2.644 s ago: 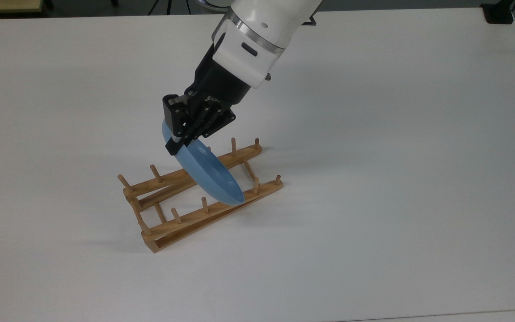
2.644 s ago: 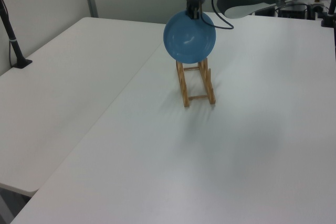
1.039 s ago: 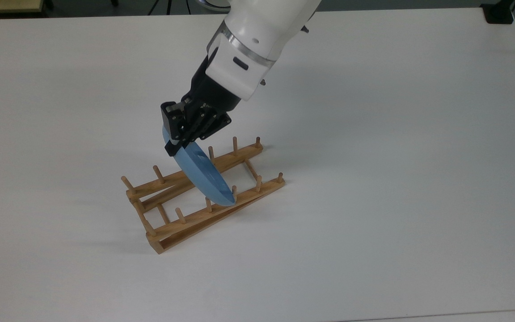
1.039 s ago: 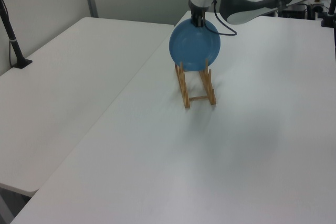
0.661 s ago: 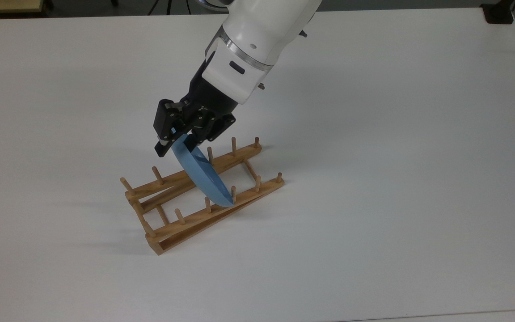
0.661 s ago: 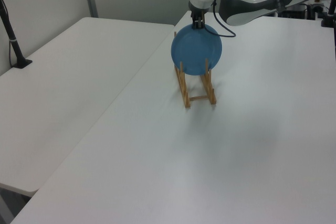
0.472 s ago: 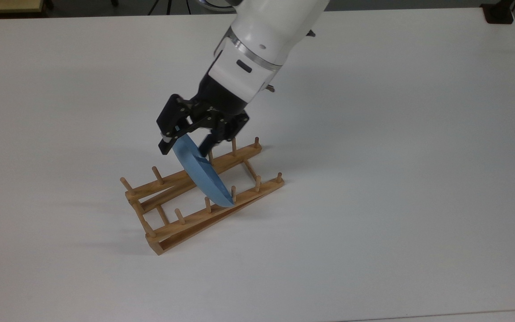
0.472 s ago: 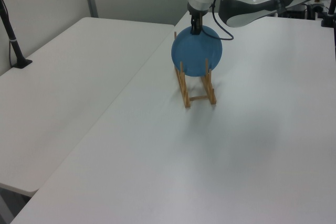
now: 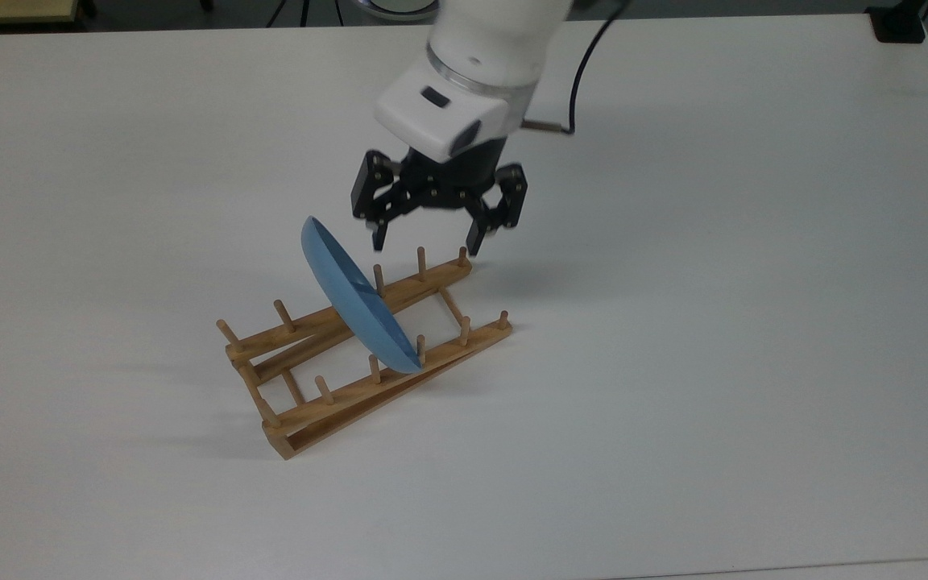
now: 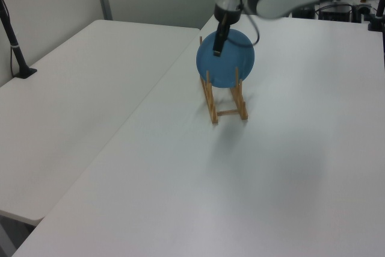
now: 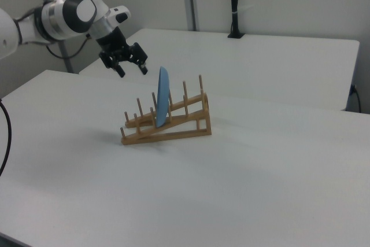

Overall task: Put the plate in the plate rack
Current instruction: 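Open the gripper and raise it away from the plate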

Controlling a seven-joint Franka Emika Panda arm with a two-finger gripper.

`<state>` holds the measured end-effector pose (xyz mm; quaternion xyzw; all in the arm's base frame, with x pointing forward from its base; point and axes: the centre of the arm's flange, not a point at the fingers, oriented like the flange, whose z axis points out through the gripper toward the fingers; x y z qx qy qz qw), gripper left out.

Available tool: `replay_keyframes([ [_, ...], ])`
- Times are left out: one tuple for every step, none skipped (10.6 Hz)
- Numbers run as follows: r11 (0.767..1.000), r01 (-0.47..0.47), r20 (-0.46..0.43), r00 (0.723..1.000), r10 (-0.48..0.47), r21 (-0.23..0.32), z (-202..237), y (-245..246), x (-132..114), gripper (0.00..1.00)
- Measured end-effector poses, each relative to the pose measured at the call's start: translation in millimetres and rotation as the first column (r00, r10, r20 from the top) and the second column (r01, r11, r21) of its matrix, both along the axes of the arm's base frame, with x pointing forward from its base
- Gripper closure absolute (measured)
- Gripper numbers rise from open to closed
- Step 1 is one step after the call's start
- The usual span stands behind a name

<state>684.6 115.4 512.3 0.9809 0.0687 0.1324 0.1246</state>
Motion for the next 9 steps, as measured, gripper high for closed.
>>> replay_keyframes([
  [0.992,0.066,-0.066,0.996,-0.059,0.105,11,-10,-11,0.00],
  [0.974,0.139,-0.138,0.984,-0.115,0.178,26,-26,-25,0.00],
  [0.959,0.199,-0.210,0.965,-0.155,0.204,40,-45,-40,0.00],
  [0.951,0.234,-0.269,0.947,-0.176,0.202,49,-61,-55,0.00],
  [0.945,0.261,-0.304,0.932,-0.195,0.194,53,-75,-68,0.00],
  [0.940,0.282,-0.318,0.924,-0.212,0.193,52,-89,-78,0.00],
  [0.934,0.302,-0.327,0.917,-0.229,0.192,51,-104,-84,0.00],
  [0.932,0.306,-0.332,0.914,-0.232,0.192,50,-117,-87,0.00],
  [0.929,0.315,-0.336,0.911,-0.240,0.192,48,-129,-88,0.00],
])
